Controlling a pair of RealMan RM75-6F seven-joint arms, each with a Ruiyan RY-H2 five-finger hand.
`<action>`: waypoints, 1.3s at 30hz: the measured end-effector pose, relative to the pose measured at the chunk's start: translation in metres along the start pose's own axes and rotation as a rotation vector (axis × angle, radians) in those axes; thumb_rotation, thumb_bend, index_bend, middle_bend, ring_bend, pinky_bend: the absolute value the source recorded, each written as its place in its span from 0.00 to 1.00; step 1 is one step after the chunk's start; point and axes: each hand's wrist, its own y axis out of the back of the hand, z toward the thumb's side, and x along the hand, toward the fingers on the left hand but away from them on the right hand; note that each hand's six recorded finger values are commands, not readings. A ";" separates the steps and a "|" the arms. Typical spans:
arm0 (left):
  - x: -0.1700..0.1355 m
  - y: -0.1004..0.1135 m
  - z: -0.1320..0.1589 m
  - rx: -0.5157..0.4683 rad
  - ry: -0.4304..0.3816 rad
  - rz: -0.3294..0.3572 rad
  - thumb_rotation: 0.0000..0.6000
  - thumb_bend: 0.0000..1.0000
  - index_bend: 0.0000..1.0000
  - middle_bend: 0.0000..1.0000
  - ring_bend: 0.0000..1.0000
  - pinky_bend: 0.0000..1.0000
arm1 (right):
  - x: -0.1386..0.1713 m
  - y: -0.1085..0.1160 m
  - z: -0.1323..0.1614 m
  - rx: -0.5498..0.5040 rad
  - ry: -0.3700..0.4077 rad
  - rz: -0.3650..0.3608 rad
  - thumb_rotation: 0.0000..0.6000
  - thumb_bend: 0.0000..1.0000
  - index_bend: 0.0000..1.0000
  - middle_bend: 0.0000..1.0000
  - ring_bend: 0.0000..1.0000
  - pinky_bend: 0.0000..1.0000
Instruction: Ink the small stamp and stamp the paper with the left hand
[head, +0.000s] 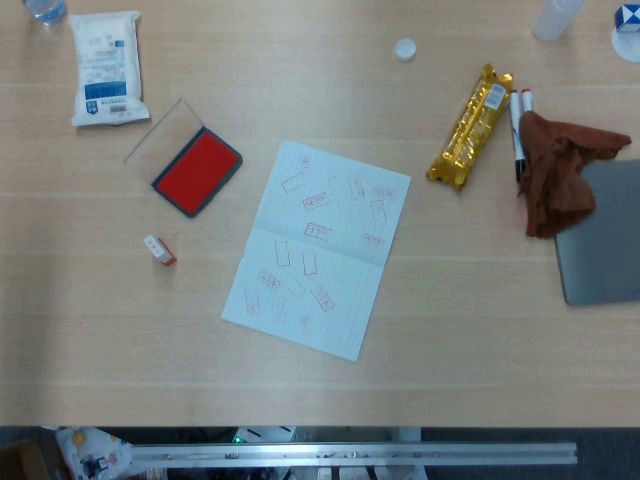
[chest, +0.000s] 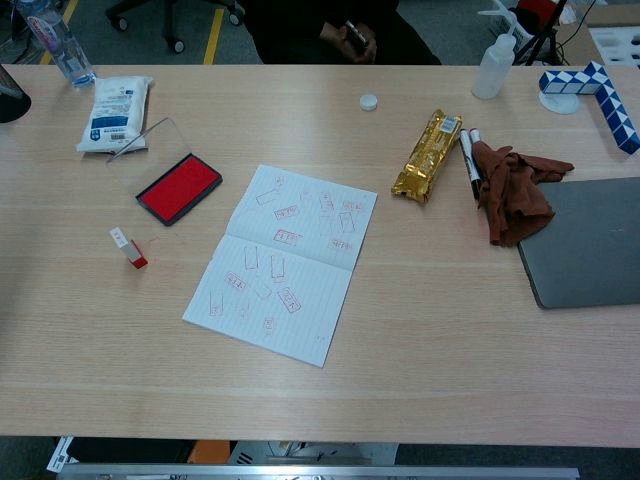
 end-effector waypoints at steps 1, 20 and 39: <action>0.000 0.000 0.000 0.001 0.000 -0.001 1.00 0.40 0.10 0.09 0.01 0.01 | 0.000 0.000 0.000 0.001 0.000 0.000 1.00 0.16 0.31 0.36 0.30 0.32; 0.038 -0.019 0.029 0.055 -0.234 -0.159 1.00 0.26 0.25 0.09 0.01 0.01 | -0.020 0.004 0.021 0.017 0.066 -0.002 1.00 0.16 0.31 0.36 0.30 0.32; 0.081 -0.083 0.094 0.252 -0.549 -0.308 1.00 0.24 0.38 0.09 0.01 0.01 | -0.015 -0.002 0.016 0.022 0.039 0.012 1.00 0.16 0.31 0.36 0.30 0.32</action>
